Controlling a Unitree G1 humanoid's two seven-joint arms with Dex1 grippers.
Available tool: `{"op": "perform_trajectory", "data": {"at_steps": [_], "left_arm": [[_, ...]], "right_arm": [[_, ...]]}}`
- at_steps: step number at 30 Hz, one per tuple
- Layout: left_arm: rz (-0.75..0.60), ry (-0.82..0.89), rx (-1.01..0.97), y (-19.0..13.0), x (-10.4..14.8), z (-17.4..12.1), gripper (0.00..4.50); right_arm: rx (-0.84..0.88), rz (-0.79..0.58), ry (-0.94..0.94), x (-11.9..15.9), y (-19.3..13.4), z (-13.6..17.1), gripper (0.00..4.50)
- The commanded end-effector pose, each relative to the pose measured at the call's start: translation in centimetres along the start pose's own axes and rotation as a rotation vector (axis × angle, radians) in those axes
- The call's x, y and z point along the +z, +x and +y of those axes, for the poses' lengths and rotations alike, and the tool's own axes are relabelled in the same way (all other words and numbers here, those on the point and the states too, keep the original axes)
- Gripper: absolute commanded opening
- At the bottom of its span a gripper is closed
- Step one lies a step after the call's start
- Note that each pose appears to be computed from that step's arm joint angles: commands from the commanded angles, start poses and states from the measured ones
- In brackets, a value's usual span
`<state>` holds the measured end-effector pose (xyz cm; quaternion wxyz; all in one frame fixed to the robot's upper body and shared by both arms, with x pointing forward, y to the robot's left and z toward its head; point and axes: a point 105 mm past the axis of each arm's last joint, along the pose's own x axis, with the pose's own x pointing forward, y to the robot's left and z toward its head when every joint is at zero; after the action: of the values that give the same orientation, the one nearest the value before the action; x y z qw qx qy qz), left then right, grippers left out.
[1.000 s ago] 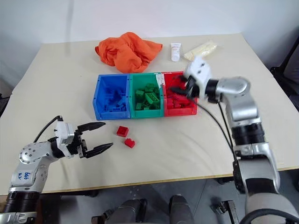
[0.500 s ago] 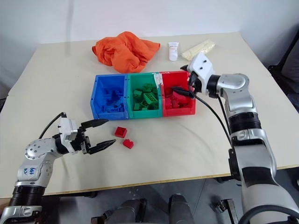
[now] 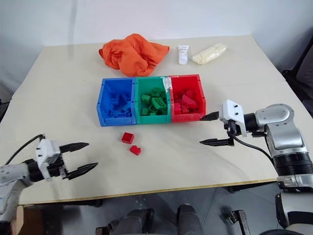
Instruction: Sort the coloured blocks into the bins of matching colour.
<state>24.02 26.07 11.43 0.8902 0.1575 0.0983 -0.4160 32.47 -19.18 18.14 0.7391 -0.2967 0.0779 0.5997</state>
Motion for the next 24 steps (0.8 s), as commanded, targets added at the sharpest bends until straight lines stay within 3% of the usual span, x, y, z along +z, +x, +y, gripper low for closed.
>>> {"op": "perform_trajectory", "data": {"at_steps": [1, 7, 13, 18, 24], "left_arm": [[0.027, 0.016, 0.006, -1.7, 0.8, -0.3, 4.5], [0.02, 0.019, -0.035, -0.8, 2.0, -1.4, 4.5], [-0.066, 0.03, -0.126, 5.2, 4.2, -4.0, 4.5], [-0.106, 0.036, -0.162, 9.5, 4.2, -5.5, 4.5], [-0.111, 0.025, -0.152, 12.5, 3.5, -5.6, 4.5]], "right_arm": [[-0.011, -0.03, -0.033, 1.2, -0.8, -0.2, 4.46], [-0.011, -0.057, -0.032, 1.7, -0.3, -0.5, 4.46], [-0.034, -0.077, -0.042, 2.2, 0.4, -0.7, 4.46], [-0.061, -0.077, -0.029, 2.1, 0.5, -0.3, 4.46], [-0.091, -0.076, -0.017, 2.1, 0.5, 0.1, 4.46]]}}
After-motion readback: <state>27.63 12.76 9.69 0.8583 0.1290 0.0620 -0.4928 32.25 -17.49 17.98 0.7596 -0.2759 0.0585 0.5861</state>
